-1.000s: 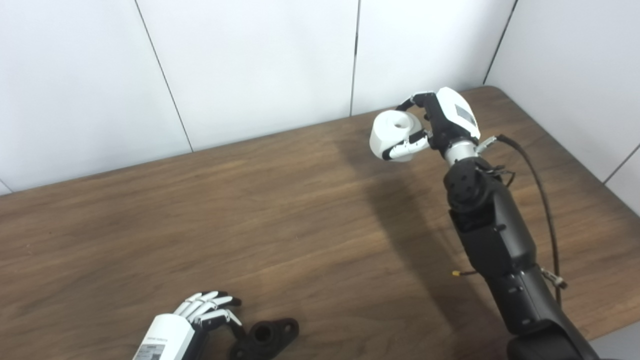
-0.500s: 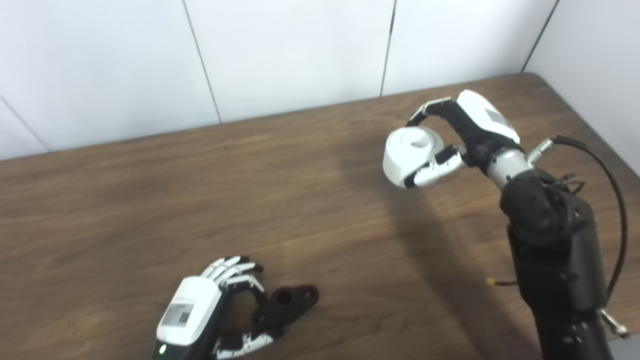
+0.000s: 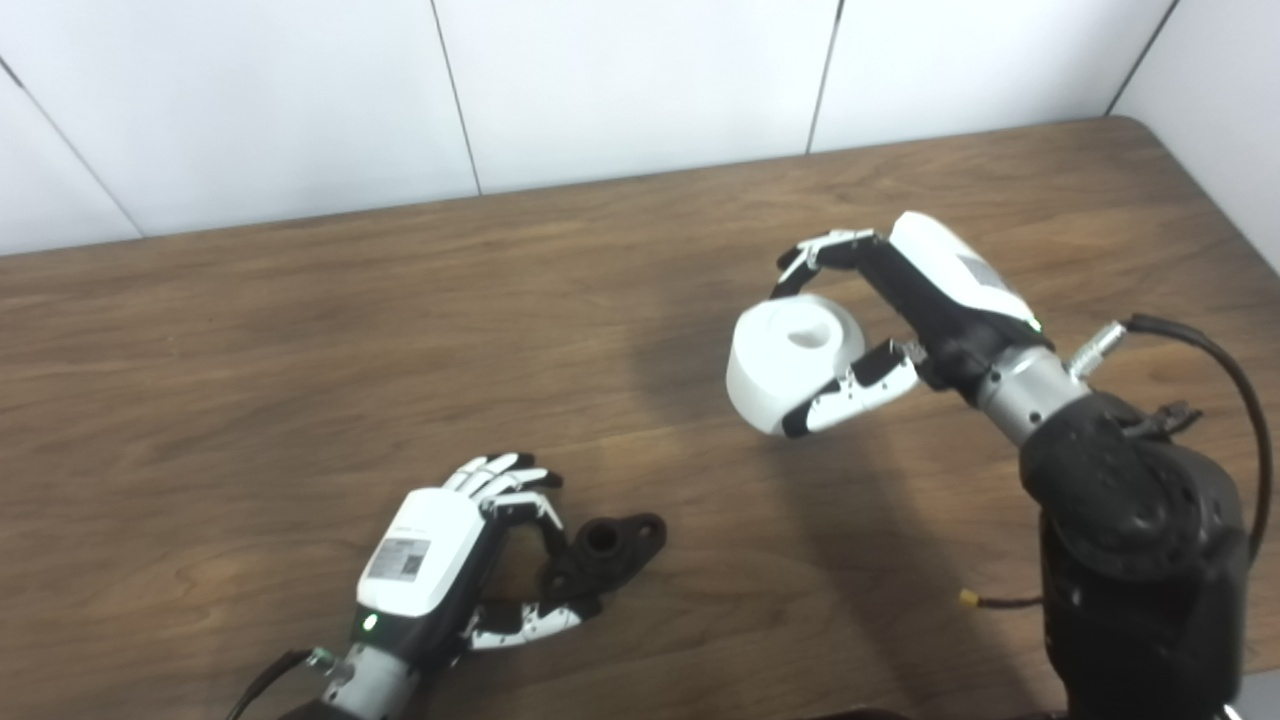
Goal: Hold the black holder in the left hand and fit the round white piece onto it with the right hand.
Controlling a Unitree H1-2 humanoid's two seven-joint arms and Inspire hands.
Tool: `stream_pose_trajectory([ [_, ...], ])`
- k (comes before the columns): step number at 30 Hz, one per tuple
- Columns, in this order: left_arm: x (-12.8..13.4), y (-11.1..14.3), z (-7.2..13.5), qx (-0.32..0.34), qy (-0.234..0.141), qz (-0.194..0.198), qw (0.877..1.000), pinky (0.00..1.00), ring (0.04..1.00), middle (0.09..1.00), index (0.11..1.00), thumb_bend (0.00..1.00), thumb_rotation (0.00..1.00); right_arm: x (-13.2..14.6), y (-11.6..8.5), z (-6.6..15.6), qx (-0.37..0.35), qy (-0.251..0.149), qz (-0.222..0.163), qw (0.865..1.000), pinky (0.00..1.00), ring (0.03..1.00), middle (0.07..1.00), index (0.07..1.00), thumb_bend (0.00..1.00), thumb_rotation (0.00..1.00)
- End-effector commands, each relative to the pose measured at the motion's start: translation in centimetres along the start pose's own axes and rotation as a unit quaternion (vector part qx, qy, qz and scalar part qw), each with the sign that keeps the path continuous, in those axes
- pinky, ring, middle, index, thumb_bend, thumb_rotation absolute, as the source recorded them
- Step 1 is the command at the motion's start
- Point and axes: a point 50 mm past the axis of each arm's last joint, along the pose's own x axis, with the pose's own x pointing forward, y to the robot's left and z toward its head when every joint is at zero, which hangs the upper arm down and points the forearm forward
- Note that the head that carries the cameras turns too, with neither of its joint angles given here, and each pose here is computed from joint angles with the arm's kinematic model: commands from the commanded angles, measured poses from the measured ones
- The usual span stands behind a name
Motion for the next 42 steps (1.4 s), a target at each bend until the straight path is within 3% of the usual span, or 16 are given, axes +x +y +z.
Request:
stream_pose_trajectory([
  [1, -0.3, -1.6, 0.0, 0.021, 0.015, -0.056, 0.998, 0.9, 0.88, 0.793, 0.487, 0.52, 0.05, -0.6, -0.2, 1.5, -0.003, -0.031, -0.018, 0.999, 0.84, 0.881, 0.789, 0.482, 0.52, 0.13],
  [16, 0.5, -2.0, 0.4, 0.025, 0.014, -0.058, 0.998, 0.89, 0.877, 0.792, 0.486, 0.52, 0.05, -1.6, 3.0, 4.2, 0.027, -0.087, 0.015, 0.996, 0.81, 0.873, 0.787, 0.481, 0.52, 0.13],
  [20, 0.6, -2.1, 0.5, 0.026, 0.015, -0.059, 0.998, 0.89, 0.878, 0.79, 0.486, 0.52, 0.05, -1.4, 3.5, 4.8, 0.03, -0.101, 0.019, 0.994, 0.91, 0.882, 0.785, 0.481, 0.52, 0.13],
  [23, 0.6, -2.2, 0.6, 0.027, 0.014, -0.058, 0.998, 0.89, 0.877, 0.789, 0.486, 0.52, 0.05, -1.3, 3.8, 5.0, 0.028, -0.112, 0.02, 0.993, 0.93, 0.877, 0.78, 0.481, 0.52, 0.13],
  [42, 0.7, -2.2, 1.0, 0.032, 0.015, -0.061, 0.998, 0.88, 0.866, 0.784, 0.486, 0.52, 0.05, 0.2, 5.1, 5.2, 0.029, -0.117, 0.028, 0.992, 0.82, 0.873, 0.773, 0.481, 0.52, 0.13],
])
